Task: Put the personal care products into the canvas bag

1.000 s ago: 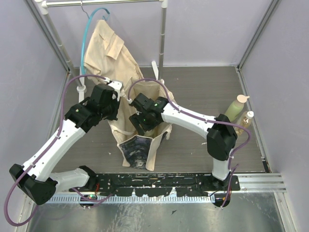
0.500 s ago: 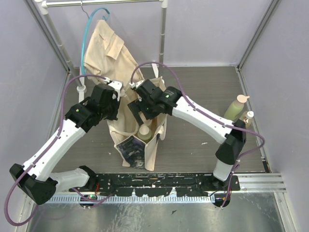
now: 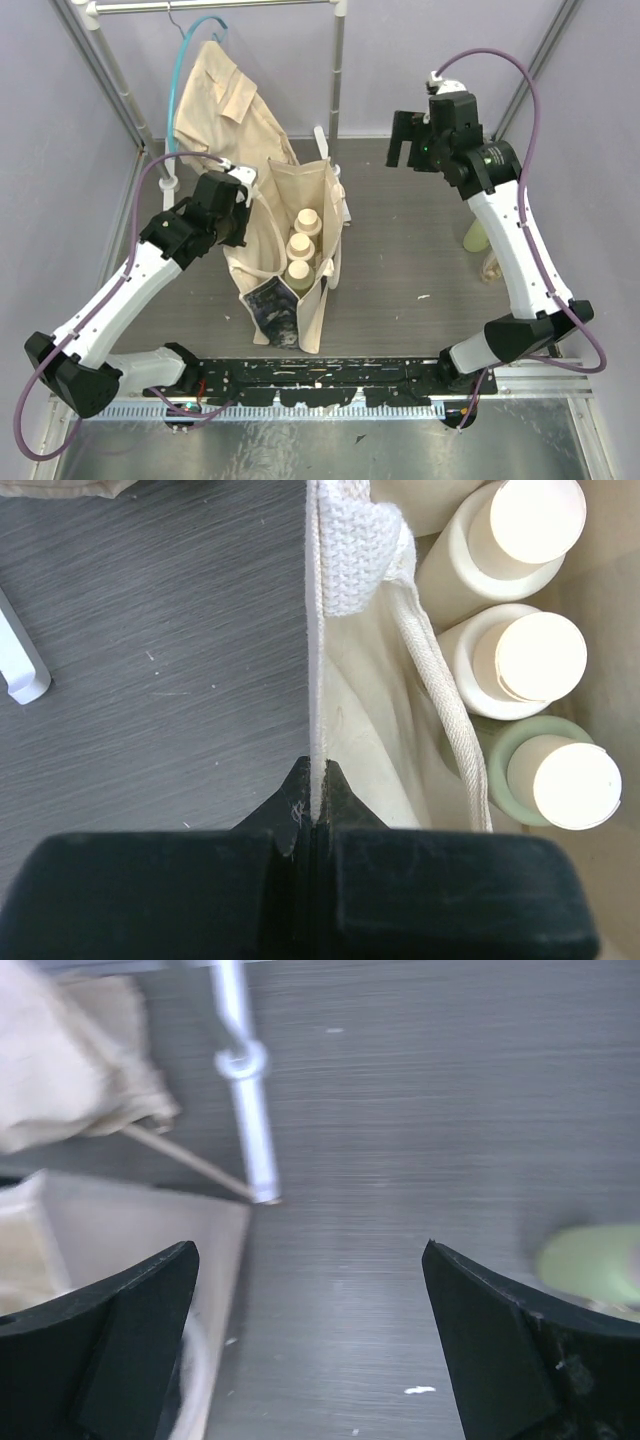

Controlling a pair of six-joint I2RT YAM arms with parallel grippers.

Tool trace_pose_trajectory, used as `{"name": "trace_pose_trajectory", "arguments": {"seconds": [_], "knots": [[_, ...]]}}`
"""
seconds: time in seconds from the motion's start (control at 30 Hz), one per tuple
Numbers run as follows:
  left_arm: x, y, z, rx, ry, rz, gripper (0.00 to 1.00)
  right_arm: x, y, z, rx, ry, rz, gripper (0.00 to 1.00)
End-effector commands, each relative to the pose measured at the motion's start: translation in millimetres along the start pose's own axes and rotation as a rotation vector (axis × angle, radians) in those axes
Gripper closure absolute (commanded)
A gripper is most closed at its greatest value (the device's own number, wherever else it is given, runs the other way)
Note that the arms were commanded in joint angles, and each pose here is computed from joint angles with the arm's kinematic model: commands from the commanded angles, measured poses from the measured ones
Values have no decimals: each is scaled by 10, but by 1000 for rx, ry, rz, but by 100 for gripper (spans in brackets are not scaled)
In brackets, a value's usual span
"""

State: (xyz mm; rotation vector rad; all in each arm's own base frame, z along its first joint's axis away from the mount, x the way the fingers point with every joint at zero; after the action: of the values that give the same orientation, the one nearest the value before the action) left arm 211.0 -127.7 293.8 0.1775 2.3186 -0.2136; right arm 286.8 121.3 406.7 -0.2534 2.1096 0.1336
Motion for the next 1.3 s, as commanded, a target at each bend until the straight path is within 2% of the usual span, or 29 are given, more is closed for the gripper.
{"name": "trace_pose_trajectory", "arguments": {"seconds": [0.0,0.1,0.4,0.57,0.67,0.83,1.27], "knots": [[-225,-66,-11,22,-94,-16,99,87,-433,149,293,96,37,0],[-239,-65,-10,17,-98,-8,100,232,-741,302,336,160,152,0],[-188,-23,15,-14,-101,-1,97,546,-1597,437,412,196,374,0],[-176,9,33,-44,-106,10,78,630,-1901,431,438,248,420,0],[-169,46,48,-76,-117,20,59,700,-1990,426,479,289,425,0],[-164,112,36,-134,-133,40,44,837,-2026,471,502,344,438,0],[-38,134,87,-130,-118,36,42,1161,-2076,576,559,480,476,2]]}}
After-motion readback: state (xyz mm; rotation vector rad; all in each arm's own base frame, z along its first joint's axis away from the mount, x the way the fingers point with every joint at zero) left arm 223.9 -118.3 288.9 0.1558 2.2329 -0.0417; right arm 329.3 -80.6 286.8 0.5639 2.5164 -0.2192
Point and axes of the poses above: each gripper's point midway between its finger pads, its own z axis out along the fingers, its own y axis along the line the jaws close on, x = y × z, the point moved 9 cm from there along -z, back along the fingers, and after that the axes turned 12 degrees about -z, right-handed, at the moved point
